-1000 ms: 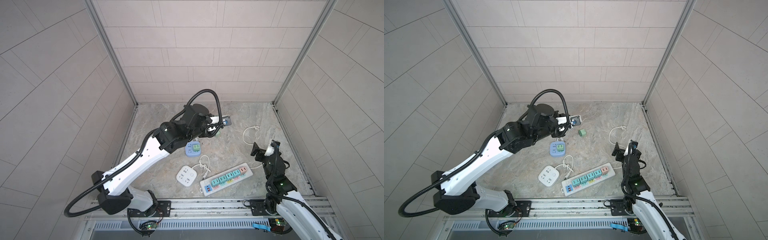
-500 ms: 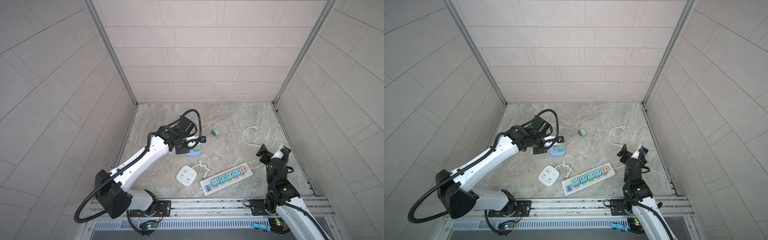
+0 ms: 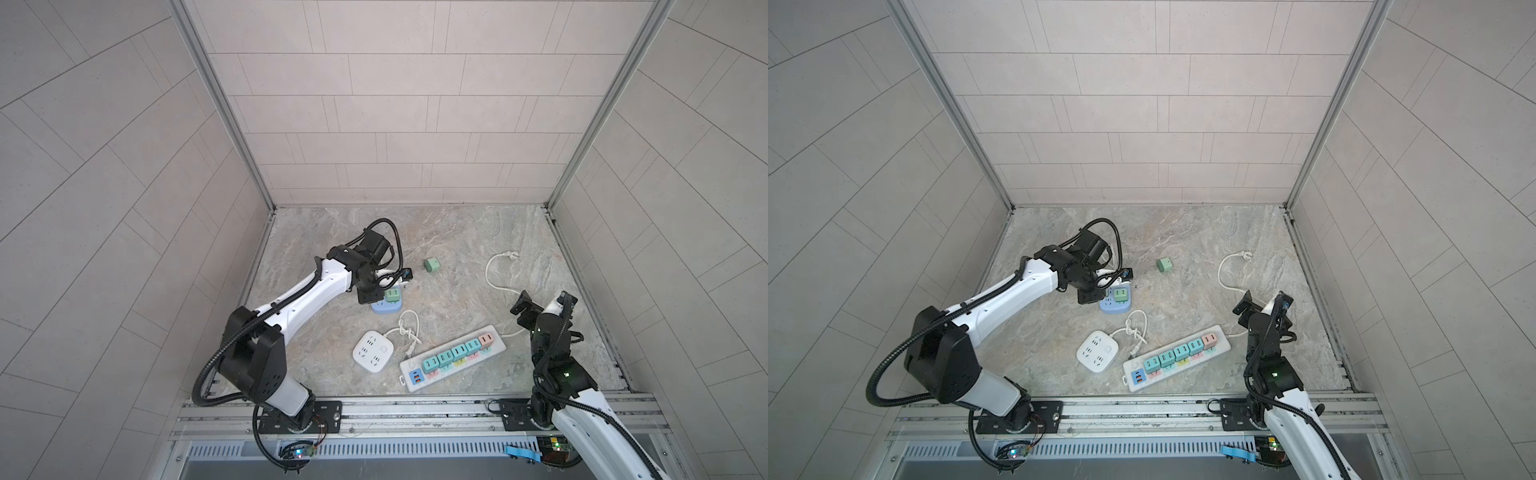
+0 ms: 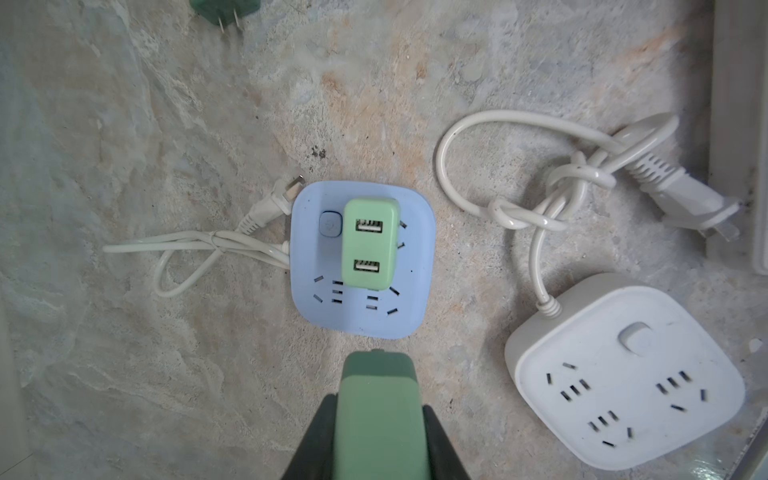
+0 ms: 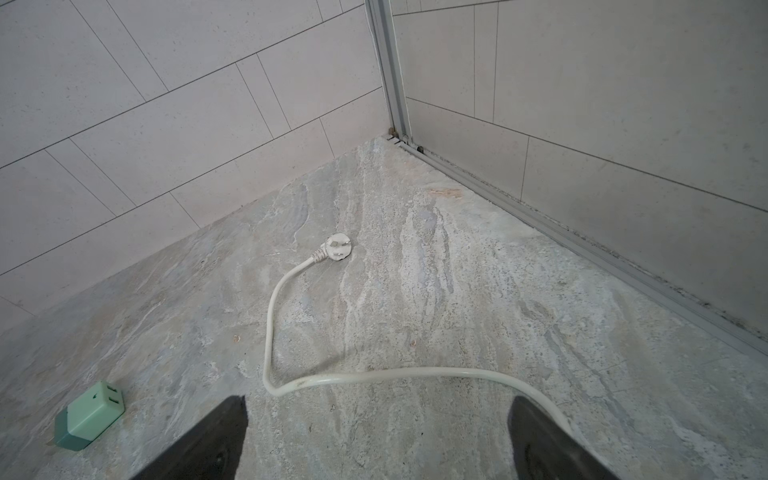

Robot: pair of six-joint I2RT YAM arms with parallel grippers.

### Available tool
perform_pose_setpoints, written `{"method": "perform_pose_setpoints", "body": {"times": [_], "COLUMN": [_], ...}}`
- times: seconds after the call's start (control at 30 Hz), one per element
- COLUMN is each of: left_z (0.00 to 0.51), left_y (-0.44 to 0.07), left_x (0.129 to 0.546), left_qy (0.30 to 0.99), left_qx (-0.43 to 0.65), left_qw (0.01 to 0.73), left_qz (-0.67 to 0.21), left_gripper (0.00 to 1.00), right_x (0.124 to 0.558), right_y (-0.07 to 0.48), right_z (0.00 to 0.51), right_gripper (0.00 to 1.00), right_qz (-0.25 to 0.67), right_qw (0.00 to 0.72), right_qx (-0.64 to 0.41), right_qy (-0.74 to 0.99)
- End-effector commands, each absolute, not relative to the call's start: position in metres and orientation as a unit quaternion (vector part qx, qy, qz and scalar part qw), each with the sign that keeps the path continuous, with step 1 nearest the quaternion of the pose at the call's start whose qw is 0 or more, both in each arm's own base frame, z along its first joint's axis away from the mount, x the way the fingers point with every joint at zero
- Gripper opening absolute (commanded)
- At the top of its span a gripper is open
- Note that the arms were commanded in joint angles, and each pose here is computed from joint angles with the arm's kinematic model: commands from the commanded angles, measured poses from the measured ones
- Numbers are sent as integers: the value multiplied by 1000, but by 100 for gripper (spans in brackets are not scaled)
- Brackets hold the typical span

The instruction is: Insert the plug

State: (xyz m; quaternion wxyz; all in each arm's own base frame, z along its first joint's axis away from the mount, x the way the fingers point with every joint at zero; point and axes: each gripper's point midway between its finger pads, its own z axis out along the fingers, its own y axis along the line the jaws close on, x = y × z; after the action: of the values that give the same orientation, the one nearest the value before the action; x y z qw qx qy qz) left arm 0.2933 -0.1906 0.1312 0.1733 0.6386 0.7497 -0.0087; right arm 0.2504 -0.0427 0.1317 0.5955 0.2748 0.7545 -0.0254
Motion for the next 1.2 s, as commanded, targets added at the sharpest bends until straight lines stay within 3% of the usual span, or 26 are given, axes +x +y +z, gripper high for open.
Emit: {"method": "perform_pose_setpoints", "body": {"times": [0.0, 0.37, 1.17], "left_z": [130, 91, 74], "left_y": [-204, -187, -188], "left_x": [295, 301, 316], "left_qy": [744, 749, 732], "left_qx": [644, 656, 678], "left_qw": [171, 90, 66], "left_qz": [-53, -25, -10], "left_gripper": [0, 0, 0], "right_x": [251, 251, 250], "right_y": [-44, -44, -45], "right_z": [141, 140, 140], "right_gripper": [100, 100, 100], "right_qz": [-21, -22, -22], "right_qw": [601, 600, 600], "right_qx": [282, 283, 285], "right_qy": [748, 748, 747]}}
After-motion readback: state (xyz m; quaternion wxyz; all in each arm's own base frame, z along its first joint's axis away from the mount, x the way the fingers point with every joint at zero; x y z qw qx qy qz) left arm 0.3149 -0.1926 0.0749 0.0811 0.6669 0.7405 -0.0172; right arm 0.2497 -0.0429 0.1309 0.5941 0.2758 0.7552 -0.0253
